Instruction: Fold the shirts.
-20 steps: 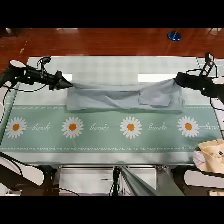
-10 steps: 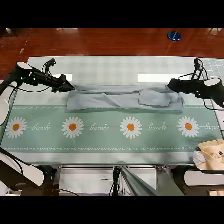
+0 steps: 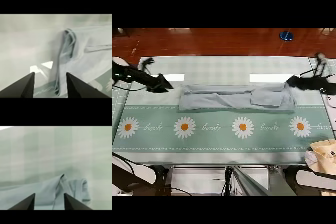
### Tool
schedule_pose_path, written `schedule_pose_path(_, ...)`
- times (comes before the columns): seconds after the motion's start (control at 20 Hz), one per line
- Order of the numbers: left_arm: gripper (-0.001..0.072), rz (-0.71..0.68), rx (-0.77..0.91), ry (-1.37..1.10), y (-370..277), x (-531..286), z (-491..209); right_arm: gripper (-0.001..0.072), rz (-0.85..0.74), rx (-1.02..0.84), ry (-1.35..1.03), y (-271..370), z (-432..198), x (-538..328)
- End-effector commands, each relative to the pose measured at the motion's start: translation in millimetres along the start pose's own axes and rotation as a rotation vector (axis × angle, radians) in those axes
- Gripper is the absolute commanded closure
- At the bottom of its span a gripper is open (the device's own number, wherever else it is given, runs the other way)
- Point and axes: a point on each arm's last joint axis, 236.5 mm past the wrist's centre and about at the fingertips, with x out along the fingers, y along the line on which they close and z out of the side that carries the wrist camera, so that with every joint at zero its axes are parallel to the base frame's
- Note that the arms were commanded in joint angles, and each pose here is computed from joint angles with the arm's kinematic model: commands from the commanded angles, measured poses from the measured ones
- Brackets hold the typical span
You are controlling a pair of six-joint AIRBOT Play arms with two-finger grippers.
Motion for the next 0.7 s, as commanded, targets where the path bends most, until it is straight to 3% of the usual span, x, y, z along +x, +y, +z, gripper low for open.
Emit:
schedule_pose_path(0.0,0.023,0.071,-0.035,-0.109,19.8,-59.6,9.4,0.022,-0.122,-0.011,-0.093,-31.8,51.6,-65.8)
schedule_pose_path(0.1,0.0229,0.081,-0.022,-0.142,13.6,-76.3,9.2,0.0143,-0.197,0.032,0.042,-62.9,31.2,-81.3)
schedule_pose_path(0.15,0.023,0.082,-0.012,-0.147,9.0,-79.5,8.7,0.0138,-0.19,0.059,0.142,-71.8,8.2,-80.6)
schedule_pose_path(0.35,0.023,0.077,0.038,-0.121,-13.7,-69.3,7.1,0.0126,0.024,0.192,0.515,-71.4,-84.6,-59.8)
schedule_pose_path(0.65,0.023,0.069,0.115,-0.079,-44.2,-48.3,4.4,0.0125,0.229,0.373,0.479,-52.1,-85.9,0.1)
